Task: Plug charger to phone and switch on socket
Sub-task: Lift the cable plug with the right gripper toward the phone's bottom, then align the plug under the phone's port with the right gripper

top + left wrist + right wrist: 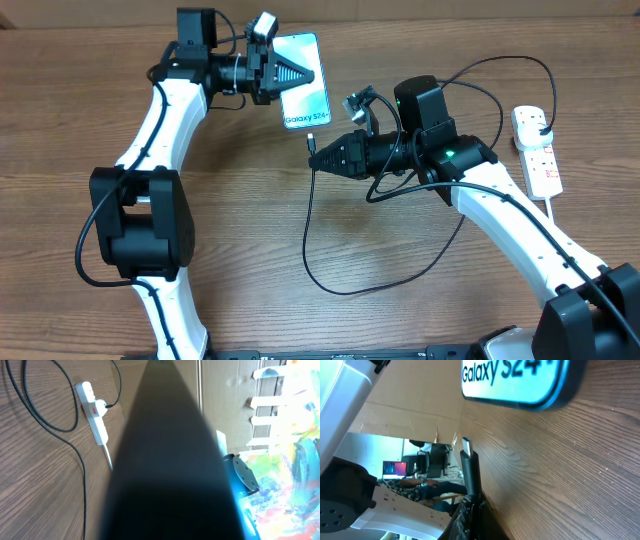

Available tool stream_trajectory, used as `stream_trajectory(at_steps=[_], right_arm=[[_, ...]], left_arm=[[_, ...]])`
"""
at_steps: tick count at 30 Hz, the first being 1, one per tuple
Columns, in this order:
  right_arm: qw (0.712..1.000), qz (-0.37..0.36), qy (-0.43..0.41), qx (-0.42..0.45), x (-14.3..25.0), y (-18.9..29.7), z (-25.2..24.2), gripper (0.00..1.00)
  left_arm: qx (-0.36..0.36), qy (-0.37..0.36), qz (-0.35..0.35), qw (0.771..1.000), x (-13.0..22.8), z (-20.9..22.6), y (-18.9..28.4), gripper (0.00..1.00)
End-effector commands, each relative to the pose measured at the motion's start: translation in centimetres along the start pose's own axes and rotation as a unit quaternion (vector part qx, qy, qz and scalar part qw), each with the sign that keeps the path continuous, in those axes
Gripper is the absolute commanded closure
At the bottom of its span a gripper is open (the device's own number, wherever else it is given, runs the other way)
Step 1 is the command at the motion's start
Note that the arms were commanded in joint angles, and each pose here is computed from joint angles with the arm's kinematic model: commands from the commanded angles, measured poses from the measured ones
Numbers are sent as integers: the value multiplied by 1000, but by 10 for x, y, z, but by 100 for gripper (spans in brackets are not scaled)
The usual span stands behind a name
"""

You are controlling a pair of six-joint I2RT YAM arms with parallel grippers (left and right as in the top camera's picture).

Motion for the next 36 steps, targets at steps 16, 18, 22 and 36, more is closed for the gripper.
stream_trajectory(at_steps=[16,18,22,36], right_arm=[[999,-29,-7,30,-12,7,-14,96],[999,-31,-8,30,-13,8,-14,96],[999,-36,-11,30,-16,12,-16,96],[999,-36,-12,18,-19,17,-14,96]], left_arm=[[29,-17,30,999,8,-14,-20,96],[30,-18,33,999,9,-14,-22,96],[31,-20,35,999,10,-15,-25,96],[34,-21,41,998,12,-16,-31,96]])
Point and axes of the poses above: each gripper's point midway between its finger pads, its own y axis back along the fingers, its own z axis along the line the jaws close on, x = y × z, the point moved 1 cm from there along y, back along the fingers, and after that the axes turned 11 degrees about -y, right-handed, at the moved point
